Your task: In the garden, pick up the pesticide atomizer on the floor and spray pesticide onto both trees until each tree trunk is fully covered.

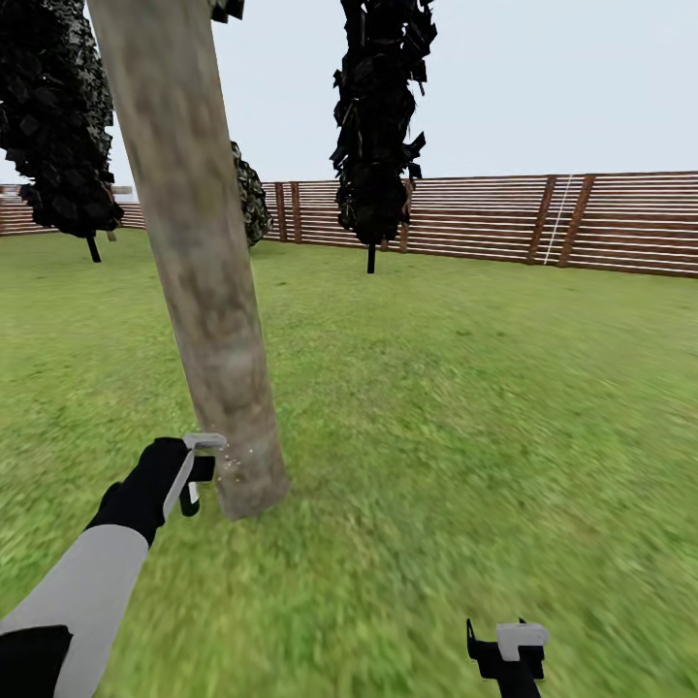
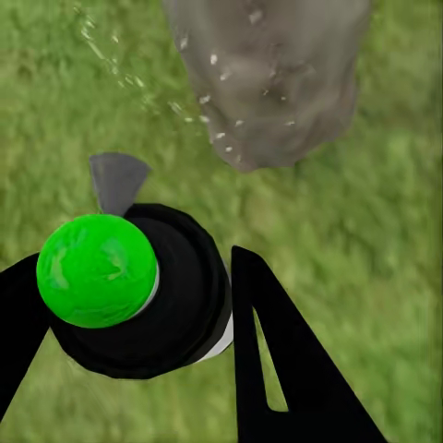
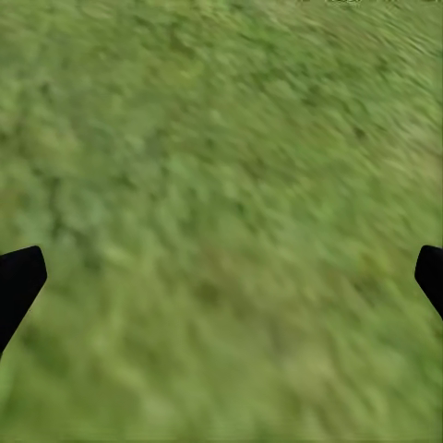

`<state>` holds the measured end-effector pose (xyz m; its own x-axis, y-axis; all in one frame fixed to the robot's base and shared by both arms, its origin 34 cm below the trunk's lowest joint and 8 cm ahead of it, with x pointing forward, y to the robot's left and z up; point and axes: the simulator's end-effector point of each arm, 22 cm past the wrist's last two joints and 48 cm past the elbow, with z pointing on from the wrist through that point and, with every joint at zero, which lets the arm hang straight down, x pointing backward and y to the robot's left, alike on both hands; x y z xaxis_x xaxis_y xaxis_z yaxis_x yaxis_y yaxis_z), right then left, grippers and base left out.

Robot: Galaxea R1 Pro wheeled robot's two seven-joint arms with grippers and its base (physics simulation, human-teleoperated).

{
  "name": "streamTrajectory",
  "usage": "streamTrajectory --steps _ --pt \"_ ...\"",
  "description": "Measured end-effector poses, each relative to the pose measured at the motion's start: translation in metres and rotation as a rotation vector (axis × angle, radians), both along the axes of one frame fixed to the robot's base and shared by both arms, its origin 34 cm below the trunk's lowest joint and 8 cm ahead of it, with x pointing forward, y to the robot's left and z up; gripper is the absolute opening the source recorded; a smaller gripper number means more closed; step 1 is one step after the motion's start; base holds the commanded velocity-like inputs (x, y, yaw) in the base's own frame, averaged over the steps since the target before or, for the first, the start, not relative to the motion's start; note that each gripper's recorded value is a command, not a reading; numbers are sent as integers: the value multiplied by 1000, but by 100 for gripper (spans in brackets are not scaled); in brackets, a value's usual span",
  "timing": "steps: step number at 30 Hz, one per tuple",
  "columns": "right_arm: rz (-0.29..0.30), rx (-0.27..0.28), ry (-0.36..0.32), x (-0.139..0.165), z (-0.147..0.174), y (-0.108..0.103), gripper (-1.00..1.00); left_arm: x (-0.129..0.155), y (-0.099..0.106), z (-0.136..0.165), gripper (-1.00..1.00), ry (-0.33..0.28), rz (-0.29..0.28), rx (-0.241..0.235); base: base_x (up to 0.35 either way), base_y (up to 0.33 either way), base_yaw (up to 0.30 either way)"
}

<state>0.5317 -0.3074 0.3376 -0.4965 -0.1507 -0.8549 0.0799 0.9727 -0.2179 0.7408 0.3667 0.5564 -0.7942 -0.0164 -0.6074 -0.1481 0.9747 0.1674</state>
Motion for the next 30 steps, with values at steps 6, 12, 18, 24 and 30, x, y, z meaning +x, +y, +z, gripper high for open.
streamTrajectory --steps 6,12,18,24,30 --pt "1 1 1 0 0 0 100 1 -16 12 -100 24 -41 24 21 0 0" --pt "2 1 1 0 0 0 100 -1 -11 32 -100 24 -43 49 0 0 0" --pt "1 0 -1 0 0 0 100 9 -24 57 -100 -40 -60 46 20 -167 58" --pt "0 0 0 0 0 0 100 8 -20 58 -100 -45 -54 59 69 -266 262" --pt "1 0 -1 1 0 0 100 7 -15 57 -100 -41 -50 71 122 -268 73"
